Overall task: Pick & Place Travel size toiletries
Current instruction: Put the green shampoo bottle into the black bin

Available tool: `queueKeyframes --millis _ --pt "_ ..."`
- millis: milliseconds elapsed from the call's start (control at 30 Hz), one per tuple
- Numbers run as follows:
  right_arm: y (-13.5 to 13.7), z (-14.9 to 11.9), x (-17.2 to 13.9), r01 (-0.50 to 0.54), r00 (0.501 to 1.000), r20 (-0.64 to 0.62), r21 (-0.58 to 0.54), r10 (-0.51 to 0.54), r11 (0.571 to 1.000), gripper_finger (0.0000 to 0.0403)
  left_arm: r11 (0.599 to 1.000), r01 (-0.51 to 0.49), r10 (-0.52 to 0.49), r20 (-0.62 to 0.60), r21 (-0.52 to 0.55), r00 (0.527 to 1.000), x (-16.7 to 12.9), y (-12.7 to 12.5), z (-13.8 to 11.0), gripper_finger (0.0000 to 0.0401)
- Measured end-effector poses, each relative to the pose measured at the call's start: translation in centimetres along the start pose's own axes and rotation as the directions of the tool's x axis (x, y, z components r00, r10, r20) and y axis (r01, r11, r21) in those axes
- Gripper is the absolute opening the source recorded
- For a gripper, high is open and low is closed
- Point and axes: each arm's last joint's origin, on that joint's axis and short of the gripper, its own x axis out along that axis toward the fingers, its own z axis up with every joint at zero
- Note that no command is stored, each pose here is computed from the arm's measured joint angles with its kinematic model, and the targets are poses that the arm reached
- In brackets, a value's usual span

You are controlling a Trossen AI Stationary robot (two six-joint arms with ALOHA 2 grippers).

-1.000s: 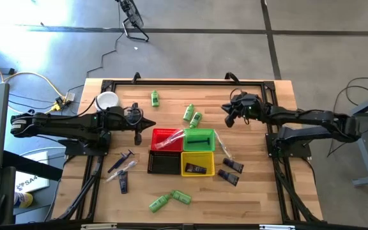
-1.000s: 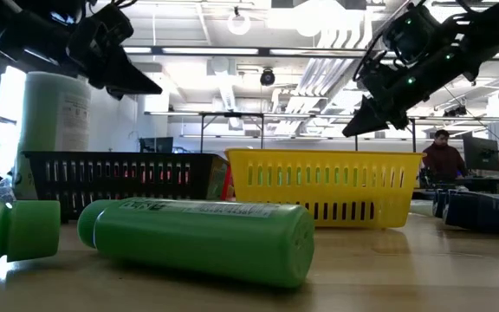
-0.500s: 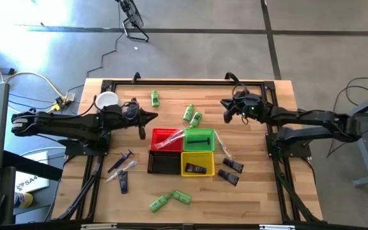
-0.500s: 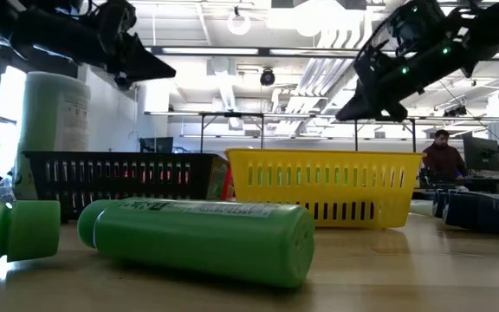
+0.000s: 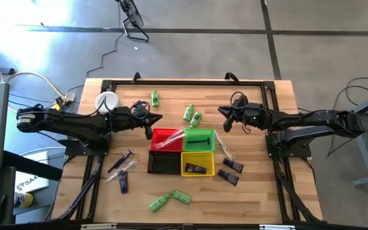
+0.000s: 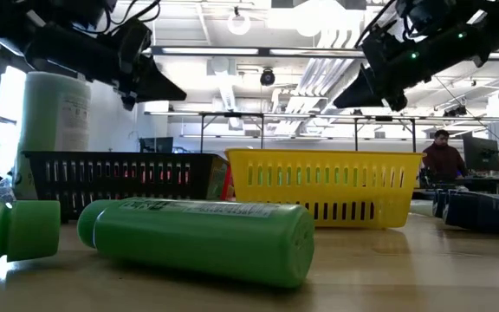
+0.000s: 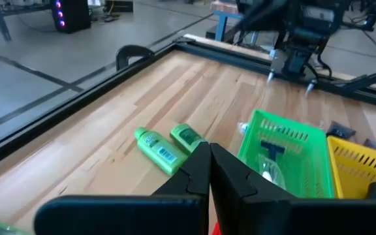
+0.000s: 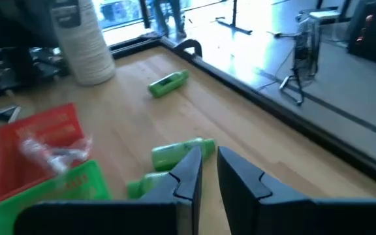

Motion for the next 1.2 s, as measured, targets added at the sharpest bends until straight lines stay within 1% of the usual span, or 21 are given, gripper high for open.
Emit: queueKeyframes --millis 100,200,267,367,533,700,900,1000,1100,1200 --pt "0.4 -1.2 -0.2 -0.044 0.999 0.011 0.013 0.044 0.999 0.0040 1.000 0.000 0.000 -0.003 0.002 1.000 0.1 0.0 -0.1 0.0001" --pt "0.5 -2.5 -0.4 -0.127 0.991 0.050 -0.007 0.127 0.992 0.0040 1.000 0.000 0.000 -0.002 0.004 1.000 0.1 0.0 -0.1 0.0001" --pt "0.4 -3.1 -0.6 -0.188 0.978 0.091 -0.027 0.190 0.982 0.0040 1.000 0.000 0.000 -0.002 0.004 1.000 0.1 0.0 -0.1 0.0001" --pt "-0.1 -3.4 -1.1 -0.219 0.963 0.141 -0.077 0.228 0.973 0.0040 1.000 0.000 0.000 -0.003 0.003 1.000 0.1 0.0 -0.1 0.0001" --pt "-1.6 -2.4 -2.0 -0.150 0.969 0.183 -0.107 0.168 0.983 0.0040 1.000 -0.001 0.001 -0.010 -0.031 1.000 0.1 0.0 -0.1 0.0001" --pt "-3.1 -1.5 -3.5 -0.083 0.968 0.231 -0.089 0.101 0.993 0.0040 0.997 0.010 -0.011 -0.011 -0.074 1.000 0.1 0.0 -0.1 0.0001" --pt "-4.1 -0.7 -4.6 -0.033 0.952 0.302 -0.064 0.050 0.997 0.0040 0.998 -0.011 0.010 -0.005 -0.063 1.000 1.0 -0.5 1.2 0.0001" --pt "-4.4 -0.7 -4.6 -0.015 0.954 0.299 -0.059 0.032 0.998 0.0040 0.999 -0.024 0.022 -0.047 -0.035 0.999 2.2 -0.9 1.9 0.0001" --pt "-4.6 -1.0 -4.4 0.001 0.965 0.262 -0.059 0.015 0.998 0.0040 0.996 -0.088 0.087 -0.117 -0.008 0.989 3.7 -1.2 2.4 0.0001" --pt "-4.9 -1.2 -4.2 0.020 0.969 0.246 -0.056 -0.005 0.998 0.0040 0.978 -0.206 0.208 -0.147 0.026 0.967 5.2 -1.4 3.4 0.0001"
